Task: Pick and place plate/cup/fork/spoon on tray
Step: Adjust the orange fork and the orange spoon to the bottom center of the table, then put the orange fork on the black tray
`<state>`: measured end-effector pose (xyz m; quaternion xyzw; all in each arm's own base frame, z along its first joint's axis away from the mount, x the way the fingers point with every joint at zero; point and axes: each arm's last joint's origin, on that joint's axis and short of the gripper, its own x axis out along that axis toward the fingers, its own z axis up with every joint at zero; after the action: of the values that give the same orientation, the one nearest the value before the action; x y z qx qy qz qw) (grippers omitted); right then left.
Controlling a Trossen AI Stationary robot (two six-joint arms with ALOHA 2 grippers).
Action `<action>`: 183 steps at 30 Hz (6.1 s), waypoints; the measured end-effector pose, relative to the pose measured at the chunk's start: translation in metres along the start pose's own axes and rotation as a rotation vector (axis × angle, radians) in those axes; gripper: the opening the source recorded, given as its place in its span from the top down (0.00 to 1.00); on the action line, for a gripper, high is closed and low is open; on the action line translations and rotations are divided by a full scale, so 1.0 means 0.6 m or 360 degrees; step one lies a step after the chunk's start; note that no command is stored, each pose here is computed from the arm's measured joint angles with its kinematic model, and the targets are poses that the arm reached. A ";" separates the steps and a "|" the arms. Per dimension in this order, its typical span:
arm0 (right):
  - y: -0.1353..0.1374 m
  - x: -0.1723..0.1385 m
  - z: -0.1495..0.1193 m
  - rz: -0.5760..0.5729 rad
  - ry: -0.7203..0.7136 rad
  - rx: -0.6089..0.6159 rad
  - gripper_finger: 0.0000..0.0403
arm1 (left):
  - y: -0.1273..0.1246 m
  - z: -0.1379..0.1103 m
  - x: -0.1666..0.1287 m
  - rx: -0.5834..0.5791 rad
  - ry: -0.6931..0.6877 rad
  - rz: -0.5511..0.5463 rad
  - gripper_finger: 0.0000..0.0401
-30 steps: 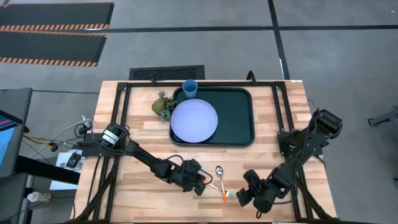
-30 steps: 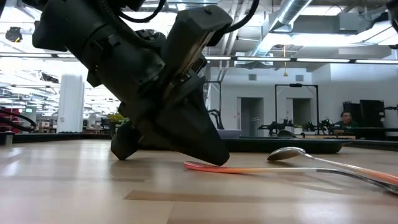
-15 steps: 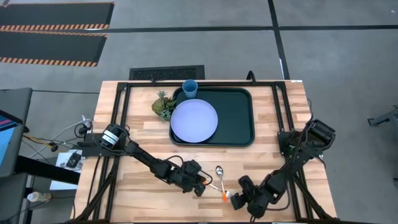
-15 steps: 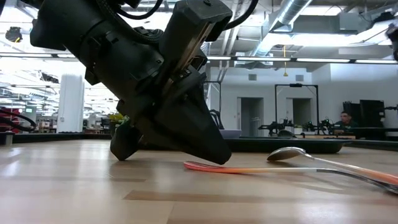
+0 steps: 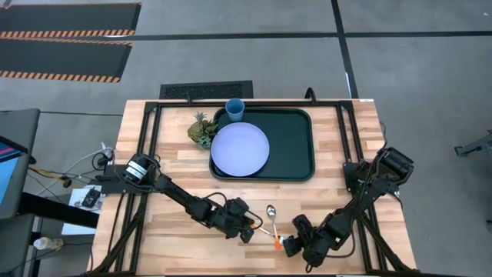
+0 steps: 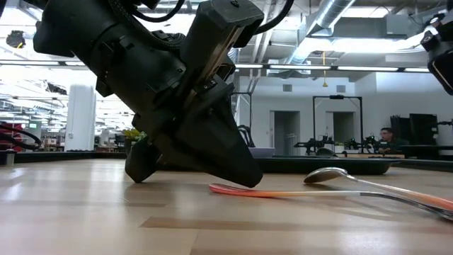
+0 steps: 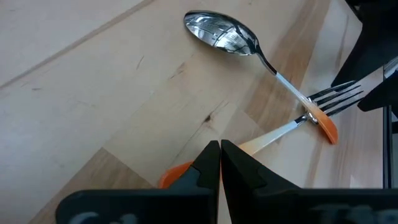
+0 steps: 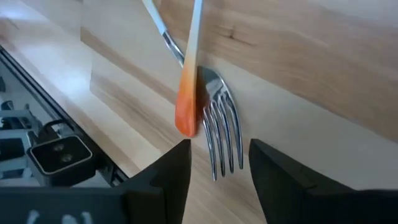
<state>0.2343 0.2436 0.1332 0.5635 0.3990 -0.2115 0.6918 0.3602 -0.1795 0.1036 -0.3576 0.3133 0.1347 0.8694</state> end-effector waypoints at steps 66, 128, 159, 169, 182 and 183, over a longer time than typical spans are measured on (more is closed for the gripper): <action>-0.001 -0.254 0.145 -0.0363 0.0715 -0.0420 1.00 | -0.029 0.106 -0.143 0.0546 0.0189 -0.0096 1.00; -0.033 -0.164 0.726 -0.0953 0.1426 -0.2143 0.99 | 0.101 0.307 -0.419 0.0908 -0.0221 0.0426 1.00; -0.056 -0.069 0.739 -0.1145 0.1566 -0.2271 0.91 | 0.101 0.307 -0.419 0.0946 -0.0216 0.0429 1.00; -0.049 -0.075 0.741 -0.1130 0.1459 -0.2159 0.67 | 0.101 0.307 -0.419 0.0950 -0.0220 0.0436 1.00; 0.015 -0.177 0.750 -0.0606 0.0644 -0.1345 0.43 | 0.102 0.308 -0.419 0.0918 -0.0243 0.0463 1.00; 0.014 -0.185 0.745 -0.0522 0.0572 -0.1289 0.44 | 0.102 0.308 -0.419 0.0911 -0.0244 0.0462 1.00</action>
<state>0.3150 -0.1953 0.2466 0.2056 0.6464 -0.0444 0.7334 0.2220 -0.0082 0.3334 -0.0392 0.3198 0.1902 0.9274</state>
